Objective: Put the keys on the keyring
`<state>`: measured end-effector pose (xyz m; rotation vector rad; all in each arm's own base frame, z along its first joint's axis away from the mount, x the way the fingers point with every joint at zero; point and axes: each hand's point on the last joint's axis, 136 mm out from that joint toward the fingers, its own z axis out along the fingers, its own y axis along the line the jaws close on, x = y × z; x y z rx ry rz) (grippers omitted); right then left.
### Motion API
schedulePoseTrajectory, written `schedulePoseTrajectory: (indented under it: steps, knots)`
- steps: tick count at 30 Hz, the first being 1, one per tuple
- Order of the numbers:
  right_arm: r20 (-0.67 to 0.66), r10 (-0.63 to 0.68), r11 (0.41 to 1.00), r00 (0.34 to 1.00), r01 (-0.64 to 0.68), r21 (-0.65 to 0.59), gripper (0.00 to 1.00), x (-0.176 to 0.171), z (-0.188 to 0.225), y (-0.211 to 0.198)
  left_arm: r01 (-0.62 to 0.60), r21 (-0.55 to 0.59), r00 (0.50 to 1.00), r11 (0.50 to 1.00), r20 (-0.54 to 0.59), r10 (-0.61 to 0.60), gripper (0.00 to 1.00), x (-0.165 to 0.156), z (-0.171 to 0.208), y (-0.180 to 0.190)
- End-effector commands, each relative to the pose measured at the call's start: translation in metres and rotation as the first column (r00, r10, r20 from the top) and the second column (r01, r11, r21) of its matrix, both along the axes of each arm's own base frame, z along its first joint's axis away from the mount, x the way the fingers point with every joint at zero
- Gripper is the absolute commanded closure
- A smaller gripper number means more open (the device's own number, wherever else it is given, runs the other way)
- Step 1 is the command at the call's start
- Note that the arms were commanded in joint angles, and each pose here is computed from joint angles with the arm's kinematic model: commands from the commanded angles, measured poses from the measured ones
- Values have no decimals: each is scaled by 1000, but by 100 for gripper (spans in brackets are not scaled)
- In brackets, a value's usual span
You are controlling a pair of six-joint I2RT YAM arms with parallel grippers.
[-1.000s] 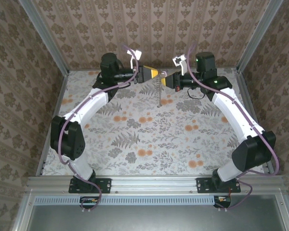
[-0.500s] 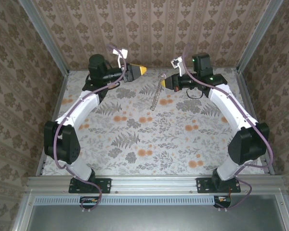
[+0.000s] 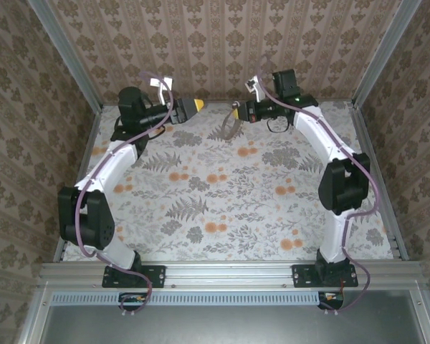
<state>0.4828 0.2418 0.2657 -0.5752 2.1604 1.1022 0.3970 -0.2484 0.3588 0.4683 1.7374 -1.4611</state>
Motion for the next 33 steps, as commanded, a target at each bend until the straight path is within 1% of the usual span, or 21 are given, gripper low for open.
schedulePoseTrajectory:
  steps: [1,5,8,11,16,29,33]
  knots:
    - [9,22,1000,1000,-22,8,100,12,4,2,-17,11,999,1000,40,17,0,-7,11,8]
    - [-21,28,999,999,-28,21,100,25,-11,6,-22,13,999,1000,33,21,0,-5,10,9]
    - [-57,35,998,998,-32,51,100,27,-31,12,-26,12,999,1000,30,26,0,-4,9,9]
    - [-87,30,997,996,-23,74,100,23,-52,15,-28,11,999,1000,24,28,0,-4,7,10]
    - [-116,23,995,993,-12,99,100,7,-71,16,-26,11,1000,1000,15,26,0,-4,2,7]
    - [-182,26,996,983,-10,85,100,-48,-108,17,1,10,1000,1000,15,-1,0,-9,-1,-10]
    - [-213,42,997,976,-27,72,100,-66,-118,22,6,9,1000,1000,13,-6,0,-10,-2,-13]
